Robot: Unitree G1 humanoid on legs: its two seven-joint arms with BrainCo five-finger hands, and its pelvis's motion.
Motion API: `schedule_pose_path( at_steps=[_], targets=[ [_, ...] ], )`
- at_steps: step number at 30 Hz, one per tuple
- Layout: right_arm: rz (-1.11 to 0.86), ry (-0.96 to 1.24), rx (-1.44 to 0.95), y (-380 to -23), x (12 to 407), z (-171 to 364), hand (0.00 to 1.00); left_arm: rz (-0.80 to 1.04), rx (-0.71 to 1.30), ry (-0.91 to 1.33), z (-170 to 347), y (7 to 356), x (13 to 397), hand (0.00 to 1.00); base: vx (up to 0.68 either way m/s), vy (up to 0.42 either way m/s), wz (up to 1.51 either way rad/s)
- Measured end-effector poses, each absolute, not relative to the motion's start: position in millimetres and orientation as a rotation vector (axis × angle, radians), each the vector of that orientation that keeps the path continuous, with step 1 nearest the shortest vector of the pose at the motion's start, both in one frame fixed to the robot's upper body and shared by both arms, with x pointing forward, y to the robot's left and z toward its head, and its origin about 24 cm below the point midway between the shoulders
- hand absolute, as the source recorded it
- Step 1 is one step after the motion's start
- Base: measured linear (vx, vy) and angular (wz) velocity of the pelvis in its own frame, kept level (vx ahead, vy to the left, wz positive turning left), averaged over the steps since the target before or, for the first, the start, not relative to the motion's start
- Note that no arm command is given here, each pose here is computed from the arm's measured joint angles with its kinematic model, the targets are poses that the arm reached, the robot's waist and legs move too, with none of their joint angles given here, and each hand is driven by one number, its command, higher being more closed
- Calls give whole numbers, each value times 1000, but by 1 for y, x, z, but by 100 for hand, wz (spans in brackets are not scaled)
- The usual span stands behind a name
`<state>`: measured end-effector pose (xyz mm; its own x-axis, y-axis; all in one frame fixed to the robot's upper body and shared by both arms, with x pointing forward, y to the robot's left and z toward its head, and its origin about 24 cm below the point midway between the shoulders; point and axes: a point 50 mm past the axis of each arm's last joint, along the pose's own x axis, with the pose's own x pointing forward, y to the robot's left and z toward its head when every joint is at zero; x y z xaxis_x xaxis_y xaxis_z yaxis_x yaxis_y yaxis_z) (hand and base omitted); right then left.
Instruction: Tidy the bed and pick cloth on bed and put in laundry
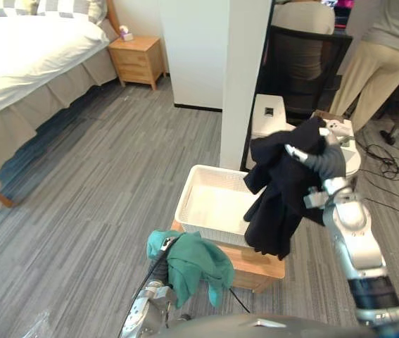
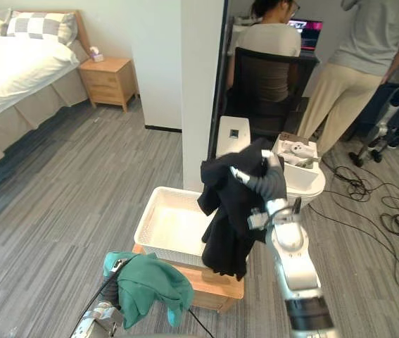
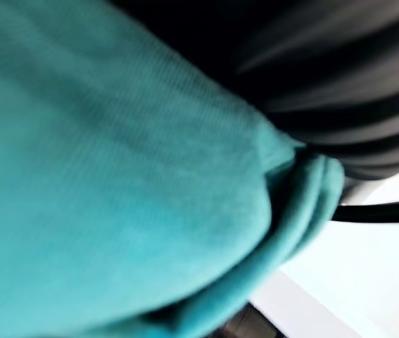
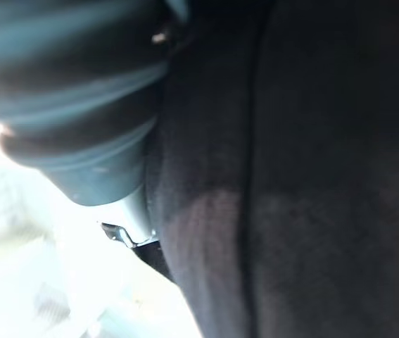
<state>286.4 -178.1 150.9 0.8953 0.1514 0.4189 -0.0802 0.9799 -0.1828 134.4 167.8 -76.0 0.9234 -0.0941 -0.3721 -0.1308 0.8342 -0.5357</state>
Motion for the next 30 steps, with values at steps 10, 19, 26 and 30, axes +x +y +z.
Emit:
schedule_pose_path(
  at_steps=[10,19,26,30],
  targets=[
    [110,-452,-231,-172,340,212,100,-31,-581,449,-87,163,132,100,-45,3,17],
    [105,-273,-276,-172,356,190,100,-69,-586,490,-88,155,132,100,-74,46,13],
    [95,-146,-297,-180,364,162,100,-67,-554,526,-90,166,129,100,15,22,8],
    [61,-24,-319,-191,368,135,100,-92,-503,544,-89,173,132,100,17,-22,19]
  ],
)
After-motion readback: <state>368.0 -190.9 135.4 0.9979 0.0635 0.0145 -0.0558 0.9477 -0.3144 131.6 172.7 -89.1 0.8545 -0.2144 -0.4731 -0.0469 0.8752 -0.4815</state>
